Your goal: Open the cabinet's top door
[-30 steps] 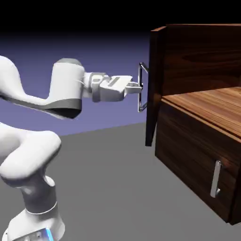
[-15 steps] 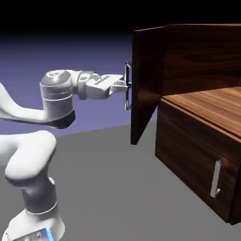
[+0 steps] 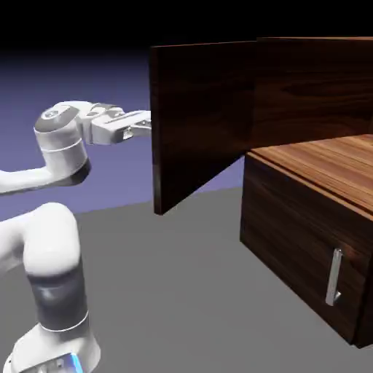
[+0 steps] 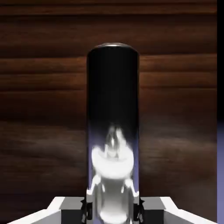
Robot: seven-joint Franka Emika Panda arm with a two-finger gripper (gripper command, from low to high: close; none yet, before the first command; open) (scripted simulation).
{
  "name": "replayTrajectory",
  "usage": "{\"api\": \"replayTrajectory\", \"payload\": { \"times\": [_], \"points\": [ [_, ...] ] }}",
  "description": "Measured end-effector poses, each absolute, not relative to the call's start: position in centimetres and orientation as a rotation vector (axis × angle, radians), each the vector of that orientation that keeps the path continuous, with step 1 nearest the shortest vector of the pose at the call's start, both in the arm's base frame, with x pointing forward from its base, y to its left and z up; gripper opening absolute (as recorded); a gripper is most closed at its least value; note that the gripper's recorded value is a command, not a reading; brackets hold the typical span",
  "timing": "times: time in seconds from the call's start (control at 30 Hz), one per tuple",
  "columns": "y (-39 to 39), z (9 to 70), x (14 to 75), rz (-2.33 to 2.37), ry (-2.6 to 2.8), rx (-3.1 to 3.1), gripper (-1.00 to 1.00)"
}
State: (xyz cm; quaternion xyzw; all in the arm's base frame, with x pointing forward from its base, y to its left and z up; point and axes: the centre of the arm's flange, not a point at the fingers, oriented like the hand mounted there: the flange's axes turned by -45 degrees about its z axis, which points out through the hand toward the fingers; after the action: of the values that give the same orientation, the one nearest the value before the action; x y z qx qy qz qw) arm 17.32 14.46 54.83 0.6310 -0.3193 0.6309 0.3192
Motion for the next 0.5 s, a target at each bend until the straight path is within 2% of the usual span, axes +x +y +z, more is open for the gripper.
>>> {"api": "replayTrajectory", "payload": {
  "times": [0.5],
  "points": [
    [30.5, 54.8, 14.2, 1.441, -1.041, 1.441, -1.0]
  ]
}}
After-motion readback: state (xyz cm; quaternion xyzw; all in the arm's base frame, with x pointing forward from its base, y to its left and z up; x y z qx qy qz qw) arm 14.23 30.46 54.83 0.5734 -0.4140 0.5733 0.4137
